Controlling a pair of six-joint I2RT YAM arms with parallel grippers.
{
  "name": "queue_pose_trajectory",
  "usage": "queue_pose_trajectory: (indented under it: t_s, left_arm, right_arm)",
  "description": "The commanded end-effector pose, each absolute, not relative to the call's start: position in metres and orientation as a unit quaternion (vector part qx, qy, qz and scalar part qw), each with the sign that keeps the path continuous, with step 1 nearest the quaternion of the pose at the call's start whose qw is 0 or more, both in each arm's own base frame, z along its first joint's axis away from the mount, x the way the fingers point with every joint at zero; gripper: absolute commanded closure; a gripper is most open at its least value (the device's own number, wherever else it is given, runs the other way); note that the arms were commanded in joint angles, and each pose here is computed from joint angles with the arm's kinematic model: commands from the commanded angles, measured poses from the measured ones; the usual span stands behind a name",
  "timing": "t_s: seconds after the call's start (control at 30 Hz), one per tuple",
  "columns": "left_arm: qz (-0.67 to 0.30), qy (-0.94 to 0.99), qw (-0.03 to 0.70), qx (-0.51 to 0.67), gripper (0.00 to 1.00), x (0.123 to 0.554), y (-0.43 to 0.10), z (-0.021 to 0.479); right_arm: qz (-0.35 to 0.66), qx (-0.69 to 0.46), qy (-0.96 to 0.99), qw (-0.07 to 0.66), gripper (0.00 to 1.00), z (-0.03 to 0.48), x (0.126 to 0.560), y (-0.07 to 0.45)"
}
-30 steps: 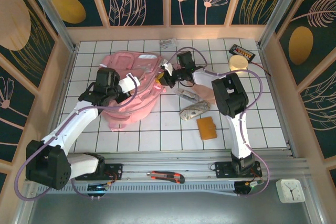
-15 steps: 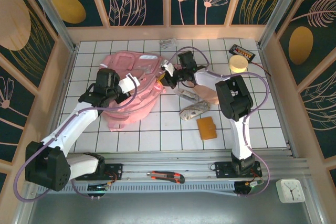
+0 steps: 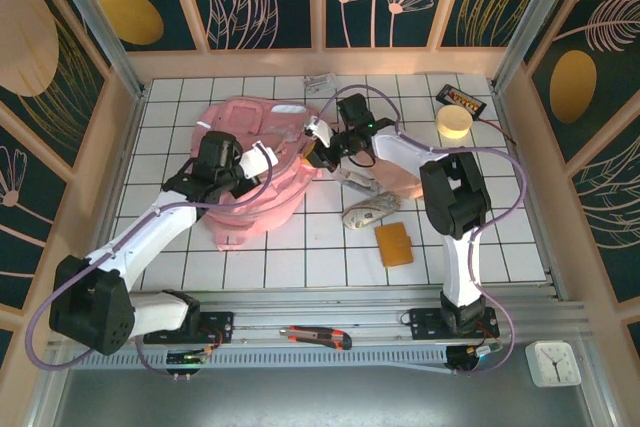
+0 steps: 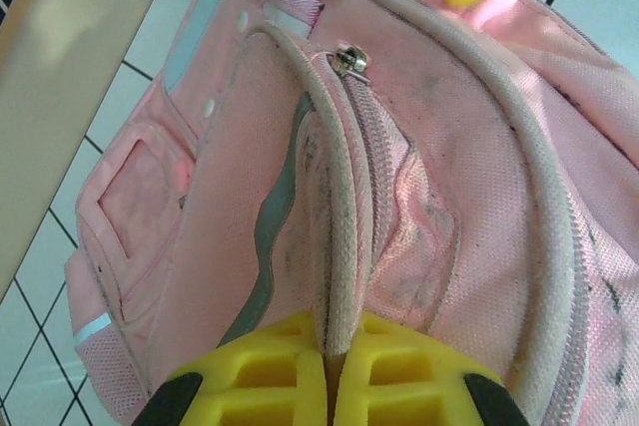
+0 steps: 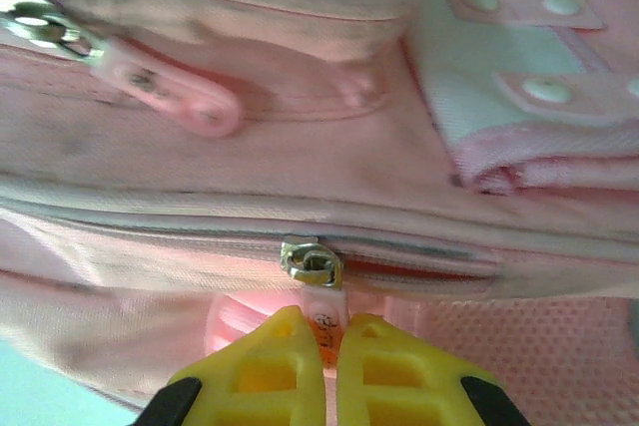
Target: Pack the student bag
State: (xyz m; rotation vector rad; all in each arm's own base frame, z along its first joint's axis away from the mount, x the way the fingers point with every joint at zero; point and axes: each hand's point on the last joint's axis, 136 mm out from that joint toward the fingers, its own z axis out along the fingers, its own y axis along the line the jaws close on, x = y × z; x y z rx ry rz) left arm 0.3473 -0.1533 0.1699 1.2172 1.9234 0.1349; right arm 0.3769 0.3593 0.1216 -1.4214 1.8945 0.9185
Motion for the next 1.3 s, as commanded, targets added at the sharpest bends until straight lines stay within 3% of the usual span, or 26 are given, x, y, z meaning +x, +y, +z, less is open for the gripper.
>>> queue_pose_trajectory:
  t_s: [0.0, 0.43, 0.77, 1.0, 1.27]
  left_arm:
    - [0.059, 0.74, 0.496, 0.45, 1.0, 0.373, -0.17, 0.218]
    - [0.019, 0.747, 0.511, 0.425, 1.0, 0.374, -0.208, 0.231]
    - [-0.034, 0.784, 0.518, 0.341, 1.0, 0.386, -0.24, 0.246]
    - [-0.036, 0.786, 0.52, 0.331, 1.0, 0.386, -0.244, 0.251]
    - [-0.024, 0.785, 0.508, 0.354, 1.0, 0.38, -0.243, 0.238]
  right_arm:
    - [0.37, -0.558, 0.691, 0.274, 1.0, 0.143, 0.341, 0.367]
    - [0.395, -0.547, 0.7, 0.235, 1.0, 0.151, 0.299, 0.384]
    - [0.476, -0.433, 0.729, 0.236, 1.0, 0.166, 0.281, 0.392]
    - [0.512, -0.369, 0.717, 0.295, 1.0, 0.192, 0.274, 0.382]
    - [0.474, -0.332, 0.736, 0.35, 1.0, 0.205, 0.3, 0.351]
